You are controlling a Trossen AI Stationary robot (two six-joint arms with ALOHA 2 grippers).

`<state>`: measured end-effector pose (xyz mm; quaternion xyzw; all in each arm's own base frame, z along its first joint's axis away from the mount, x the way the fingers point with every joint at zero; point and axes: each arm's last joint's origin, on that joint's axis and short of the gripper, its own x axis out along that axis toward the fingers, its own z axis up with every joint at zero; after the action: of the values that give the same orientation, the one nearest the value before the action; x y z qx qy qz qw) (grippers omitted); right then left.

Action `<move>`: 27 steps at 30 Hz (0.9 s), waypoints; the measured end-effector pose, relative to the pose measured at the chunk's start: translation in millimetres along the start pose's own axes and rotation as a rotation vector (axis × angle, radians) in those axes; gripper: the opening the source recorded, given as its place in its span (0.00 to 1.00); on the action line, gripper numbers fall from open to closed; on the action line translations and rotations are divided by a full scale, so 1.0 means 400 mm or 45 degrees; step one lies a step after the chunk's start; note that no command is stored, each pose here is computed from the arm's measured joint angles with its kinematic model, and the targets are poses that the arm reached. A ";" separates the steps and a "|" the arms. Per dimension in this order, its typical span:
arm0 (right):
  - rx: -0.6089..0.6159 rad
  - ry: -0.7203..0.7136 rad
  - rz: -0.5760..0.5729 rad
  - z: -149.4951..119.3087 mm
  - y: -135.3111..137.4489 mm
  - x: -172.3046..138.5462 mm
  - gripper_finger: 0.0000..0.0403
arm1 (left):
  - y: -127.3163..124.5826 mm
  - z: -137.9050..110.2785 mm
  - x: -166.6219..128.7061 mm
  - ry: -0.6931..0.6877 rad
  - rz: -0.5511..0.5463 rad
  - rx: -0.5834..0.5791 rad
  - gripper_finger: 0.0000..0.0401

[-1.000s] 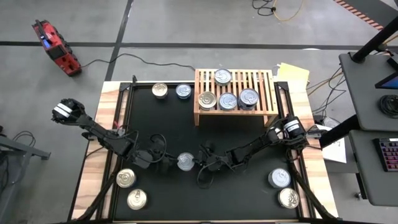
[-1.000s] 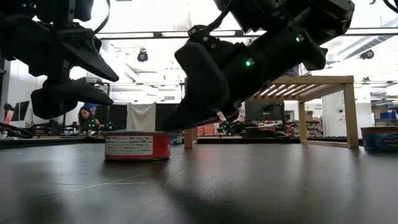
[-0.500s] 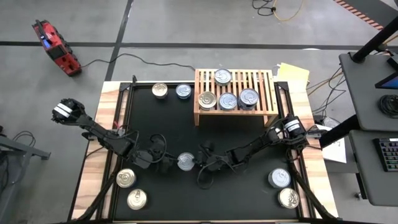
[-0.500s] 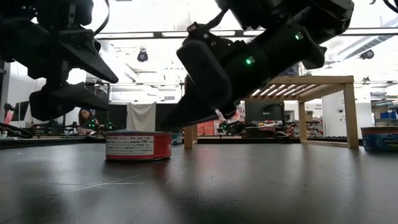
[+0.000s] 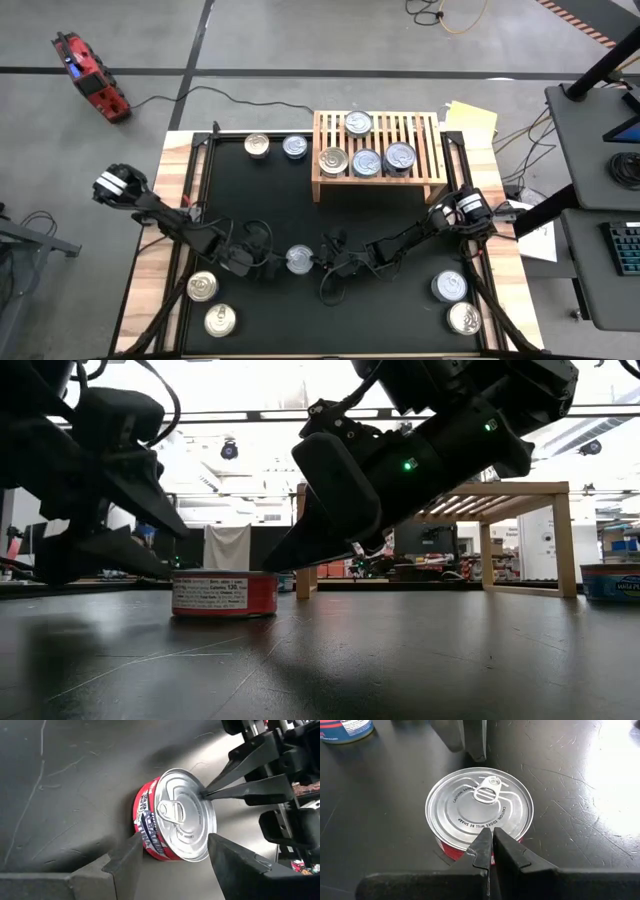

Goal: Stack canned seafood by type on shelf
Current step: Put the red tuna can on the shelf

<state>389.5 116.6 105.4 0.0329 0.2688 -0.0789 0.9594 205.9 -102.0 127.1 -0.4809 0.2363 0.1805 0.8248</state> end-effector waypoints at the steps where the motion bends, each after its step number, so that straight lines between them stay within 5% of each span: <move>1: -0.003 0.002 0.001 -0.001 0.001 -0.001 0.02 | -0.001 -0.001 0.003 -0.001 -0.007 -0.005 0.52; 19: -0.089 0.066 -0.034 -0.050 0.011 -0.013 0.02 | -0.014 -0.003 0.011 -0.019 -0.083 -0.004 0.54; 27: -0.083 0.050 -0.036 -0.046 0.012 -0.012 0.02 | -0.025 0.009 0.010 -0.182 -0.097 0.242 0.55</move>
<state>376.7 124.0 92.4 -0.0007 0.2904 -0.0830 0.9533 215.3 -103.3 133.7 -0.3951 0.1748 0.1597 0.8876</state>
